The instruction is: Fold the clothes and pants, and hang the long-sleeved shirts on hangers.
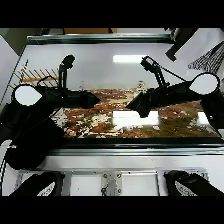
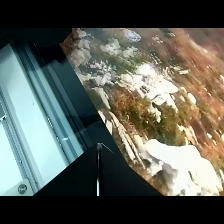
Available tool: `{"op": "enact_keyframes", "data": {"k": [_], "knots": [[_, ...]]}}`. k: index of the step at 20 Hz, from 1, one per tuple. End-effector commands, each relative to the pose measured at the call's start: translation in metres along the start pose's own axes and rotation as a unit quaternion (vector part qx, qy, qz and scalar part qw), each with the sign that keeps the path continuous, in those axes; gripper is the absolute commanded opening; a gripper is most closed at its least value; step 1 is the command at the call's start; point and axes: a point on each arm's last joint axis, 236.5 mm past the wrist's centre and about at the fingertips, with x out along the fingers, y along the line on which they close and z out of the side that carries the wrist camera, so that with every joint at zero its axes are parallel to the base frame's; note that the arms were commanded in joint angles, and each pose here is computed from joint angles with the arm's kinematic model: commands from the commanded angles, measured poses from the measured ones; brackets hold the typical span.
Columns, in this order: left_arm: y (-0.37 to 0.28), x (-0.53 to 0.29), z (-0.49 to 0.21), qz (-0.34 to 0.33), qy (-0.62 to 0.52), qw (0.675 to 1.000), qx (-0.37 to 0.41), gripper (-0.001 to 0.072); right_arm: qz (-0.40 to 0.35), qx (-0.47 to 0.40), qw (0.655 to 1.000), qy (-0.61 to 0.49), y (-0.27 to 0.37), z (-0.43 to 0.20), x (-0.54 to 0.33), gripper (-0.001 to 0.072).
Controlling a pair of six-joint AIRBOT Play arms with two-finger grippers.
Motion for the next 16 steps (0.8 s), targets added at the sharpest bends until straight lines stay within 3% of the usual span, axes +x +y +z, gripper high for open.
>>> {"op": "enact_keyframes", "data": {"k": [1, 9, 14, 15, 16], "knots": [[0.000, 0.000, 0.000, 0.000, 0.000, 1.000, 0.000, 0.0012, 0.000, 0.000, 1.000, 0.000, 0.000, 0.000, 0.000, 0.0016], [0.000, 0.000, 0.001, 0.000, -0.001, 1.000, -0.001, 0.0012, 0.001, 0.000, 1.000, 0.000, 0.000, 0.000, 0.000, 0.0016], [0.007, -0.002, 0.030, 0.015, -0.063, 0.998, 0.000, 0.0013, 0.001, 0.000, 1.000, 0.000, 0.000, 0.000, 0.000, 0.0016], [0.012, -0.003, 0.032, 0.021, -0.067, 0.998, -0.001, 0.0045, 0.000, 0.000, 1.000, 0.000, 0.000, 0.000, 0.000, 0.0016], [0.023, -0.008, 0.033, 0.040, -0.066, 0.997, 0.006, 0.0426, 0.001, 0.000, 1.000, 0.000, 0.000, 0.000, 0.000, 0.0016]]}}
